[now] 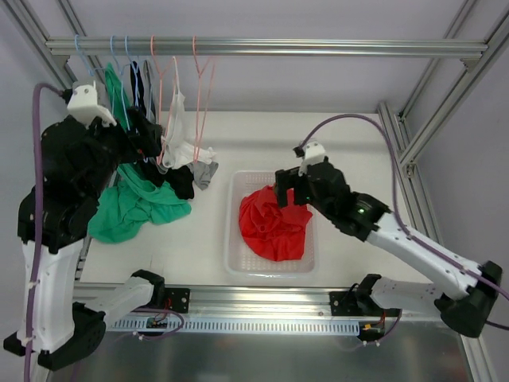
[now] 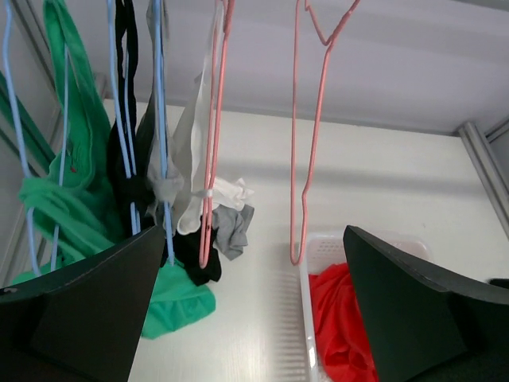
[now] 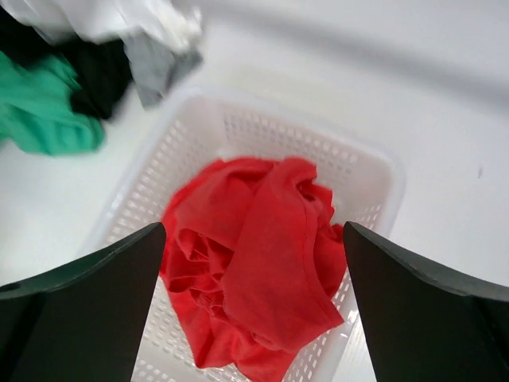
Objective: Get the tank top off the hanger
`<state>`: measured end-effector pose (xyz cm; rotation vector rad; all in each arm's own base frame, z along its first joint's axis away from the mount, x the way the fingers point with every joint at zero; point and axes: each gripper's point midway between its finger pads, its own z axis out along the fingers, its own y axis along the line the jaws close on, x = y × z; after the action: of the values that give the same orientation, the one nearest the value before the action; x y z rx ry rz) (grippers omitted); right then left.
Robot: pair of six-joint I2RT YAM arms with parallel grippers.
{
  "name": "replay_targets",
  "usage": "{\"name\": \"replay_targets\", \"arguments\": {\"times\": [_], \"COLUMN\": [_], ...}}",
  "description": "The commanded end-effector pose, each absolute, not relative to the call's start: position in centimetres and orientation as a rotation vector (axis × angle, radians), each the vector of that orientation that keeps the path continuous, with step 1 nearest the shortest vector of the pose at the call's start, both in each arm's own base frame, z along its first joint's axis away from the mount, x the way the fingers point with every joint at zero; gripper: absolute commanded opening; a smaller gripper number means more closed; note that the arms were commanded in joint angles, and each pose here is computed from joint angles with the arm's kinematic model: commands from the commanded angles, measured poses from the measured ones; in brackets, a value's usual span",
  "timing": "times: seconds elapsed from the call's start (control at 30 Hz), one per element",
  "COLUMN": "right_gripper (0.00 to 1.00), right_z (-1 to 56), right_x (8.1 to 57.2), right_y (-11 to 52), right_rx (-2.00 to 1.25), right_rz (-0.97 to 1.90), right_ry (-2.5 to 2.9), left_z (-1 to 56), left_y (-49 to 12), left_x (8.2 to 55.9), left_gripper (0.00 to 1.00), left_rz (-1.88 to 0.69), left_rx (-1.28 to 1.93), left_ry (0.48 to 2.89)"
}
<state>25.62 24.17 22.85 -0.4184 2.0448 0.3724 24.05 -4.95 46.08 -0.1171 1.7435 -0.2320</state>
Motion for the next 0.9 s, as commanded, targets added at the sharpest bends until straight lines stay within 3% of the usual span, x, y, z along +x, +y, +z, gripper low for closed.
{"name": "replay_targets", "arguments": {"times": [0.0,0.13,0.2,0.3,0.4,0.43,0.87], "right_gripper": [1.00,0.99,1.00,0.99,1.00,0.99,0.99], "right_z": [32.8,34.4,34.6,34.8,34.5,34.5,33.7], "right_x": [23.9,20.4,18.5,16.4,15.1,14.6,14.1], "right_y": [20.6,21.0,21.9,23.0,23.6,23.9,25.3], "right_rx": [-0.327,-0.430,-0.510,-0.614,-0.673,-0.694,-0.753], "right_rz": [0.445,0.634,0.739,0.858,0.928,0.954,1.013], "right_ry": [1.825,1.753,1.726,1.696,1.681,1.676,1.653], "left_z": [45.9,45.8,45.6,44.8,43.7,43.5,39.8], "left_y": [-5.3,-5.3,-5.6,-4.4,-3.4,-3.4,-5.1], "left_x": [27.3,30.9,33.0,35.4,37.3,37.6,42.0], "left_gripper": [0.99,0.97,0.84,0.74,0.72,0.67,0.49], "left_rz": [-0.143,-0.071,-0.082,-0.020,-0.036,-0.038,-0.112], "left_rx": [-0.051,-0.026,-0.008,-0.032,-0.053,-0.052,0.009], "left_ry": [1.806,1.842,1.864,1.895,1.930,1.937,2.037]}}
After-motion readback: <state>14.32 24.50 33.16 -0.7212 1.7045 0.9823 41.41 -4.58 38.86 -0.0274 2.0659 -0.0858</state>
